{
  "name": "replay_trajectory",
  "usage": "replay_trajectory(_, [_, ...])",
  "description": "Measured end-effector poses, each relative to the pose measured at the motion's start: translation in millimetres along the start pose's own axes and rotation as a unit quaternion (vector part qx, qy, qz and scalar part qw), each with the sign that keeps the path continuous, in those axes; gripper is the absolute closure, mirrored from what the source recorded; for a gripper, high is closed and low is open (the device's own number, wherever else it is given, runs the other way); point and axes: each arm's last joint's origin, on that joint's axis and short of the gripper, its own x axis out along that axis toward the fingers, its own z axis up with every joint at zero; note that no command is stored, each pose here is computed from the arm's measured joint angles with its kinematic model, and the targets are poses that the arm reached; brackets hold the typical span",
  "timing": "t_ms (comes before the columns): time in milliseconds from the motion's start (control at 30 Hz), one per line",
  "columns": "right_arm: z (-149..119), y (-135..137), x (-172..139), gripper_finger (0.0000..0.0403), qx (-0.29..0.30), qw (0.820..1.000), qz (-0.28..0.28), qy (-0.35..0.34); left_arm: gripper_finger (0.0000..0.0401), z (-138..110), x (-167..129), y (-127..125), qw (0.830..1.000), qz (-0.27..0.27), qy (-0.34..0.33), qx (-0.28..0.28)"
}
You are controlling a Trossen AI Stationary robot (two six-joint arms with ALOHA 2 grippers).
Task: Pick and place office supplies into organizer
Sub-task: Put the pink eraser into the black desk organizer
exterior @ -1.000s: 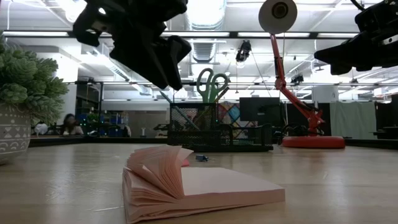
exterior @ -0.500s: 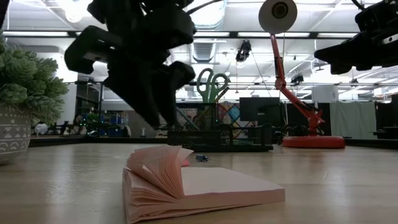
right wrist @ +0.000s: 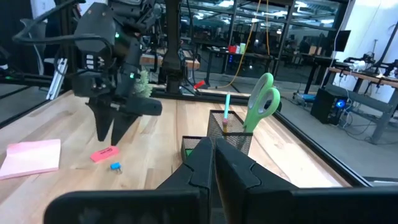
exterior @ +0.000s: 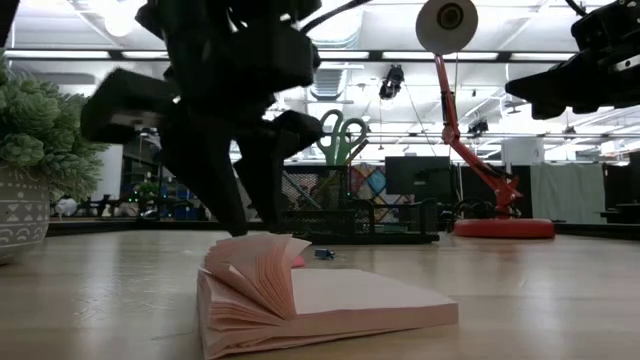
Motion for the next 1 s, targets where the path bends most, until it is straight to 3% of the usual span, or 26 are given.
replay_trajectory(400, [0.0,0.0,0.0,0.0394,0.002,1.000,0.000,0.000,0.0255,-1.2,2.7,1.2,0.999,0.002,0.005,0.041])
replay_trajectory(1000, [-0.6,0.1,0.1,0.0394,0.001,1.000,0.000,0.002,0.0255,4.2,23.5,5.1,0.999,0.008,0.024,0.042])
